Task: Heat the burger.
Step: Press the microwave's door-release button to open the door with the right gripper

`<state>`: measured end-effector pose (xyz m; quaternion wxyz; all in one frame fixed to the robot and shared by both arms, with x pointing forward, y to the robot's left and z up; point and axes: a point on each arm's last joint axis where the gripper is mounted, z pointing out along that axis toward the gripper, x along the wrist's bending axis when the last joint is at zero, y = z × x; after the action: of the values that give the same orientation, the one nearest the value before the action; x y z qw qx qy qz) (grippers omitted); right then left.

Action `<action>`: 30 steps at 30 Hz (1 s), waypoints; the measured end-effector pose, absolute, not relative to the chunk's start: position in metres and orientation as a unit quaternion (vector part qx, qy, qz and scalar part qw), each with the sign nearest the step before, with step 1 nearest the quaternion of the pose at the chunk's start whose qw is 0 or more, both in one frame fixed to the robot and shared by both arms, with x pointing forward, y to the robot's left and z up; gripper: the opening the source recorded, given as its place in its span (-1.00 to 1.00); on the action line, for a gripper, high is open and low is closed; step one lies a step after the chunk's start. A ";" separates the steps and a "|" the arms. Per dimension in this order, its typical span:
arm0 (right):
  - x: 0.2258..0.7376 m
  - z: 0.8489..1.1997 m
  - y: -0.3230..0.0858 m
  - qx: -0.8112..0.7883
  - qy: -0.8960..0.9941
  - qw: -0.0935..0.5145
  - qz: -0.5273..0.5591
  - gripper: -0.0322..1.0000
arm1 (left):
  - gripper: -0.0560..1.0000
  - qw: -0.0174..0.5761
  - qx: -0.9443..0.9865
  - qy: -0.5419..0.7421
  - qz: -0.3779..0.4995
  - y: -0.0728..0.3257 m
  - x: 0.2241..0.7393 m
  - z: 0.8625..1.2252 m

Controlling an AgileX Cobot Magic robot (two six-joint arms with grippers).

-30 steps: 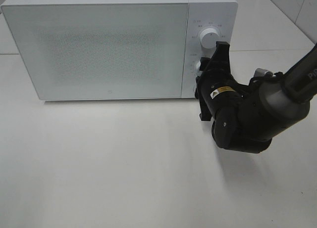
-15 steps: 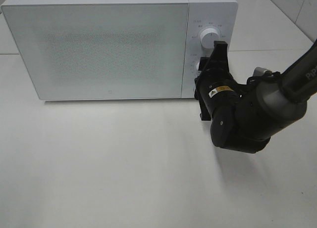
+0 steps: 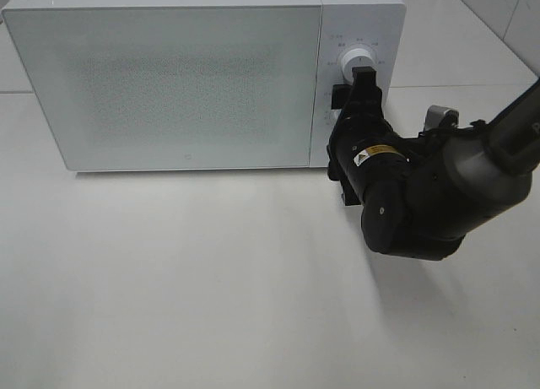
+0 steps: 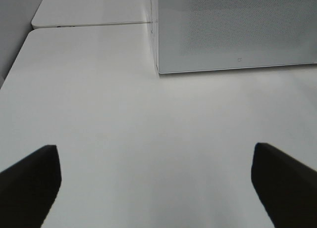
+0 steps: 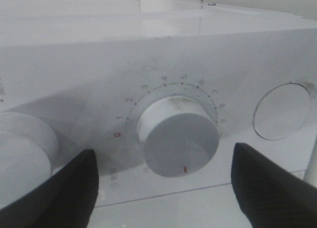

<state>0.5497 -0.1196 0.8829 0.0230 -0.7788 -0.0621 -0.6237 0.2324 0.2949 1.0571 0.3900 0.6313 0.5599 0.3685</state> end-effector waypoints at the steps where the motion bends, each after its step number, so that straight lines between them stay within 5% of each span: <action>1: 0.550 0.883 -0.120 -0.779 -0.062 0.023 -0.624 0.41 | 0.98 0.390 0.631 0.560 0.369 0.295 0.232 1.057; 14: 0.513 0.892 -0.124 -0.804 -0.246 0.017 -0.542 0.41 | 0.98 0.390 0.631 0.560 0.369 0.295 0.232 1.057; 30: 0.487 0.950 -0.150 -0.644 -0.630 -0.130 -0.415 0.42 | 0.98 0.390 0.631 0.560 0.369 0.295 0.232 1.057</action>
<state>0.4869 -0.1501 0.9500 -0.1300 -0.6435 -0.6298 -0.4151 0.2324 0.2949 1.0571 0.3900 0.6313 0.5599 0.3685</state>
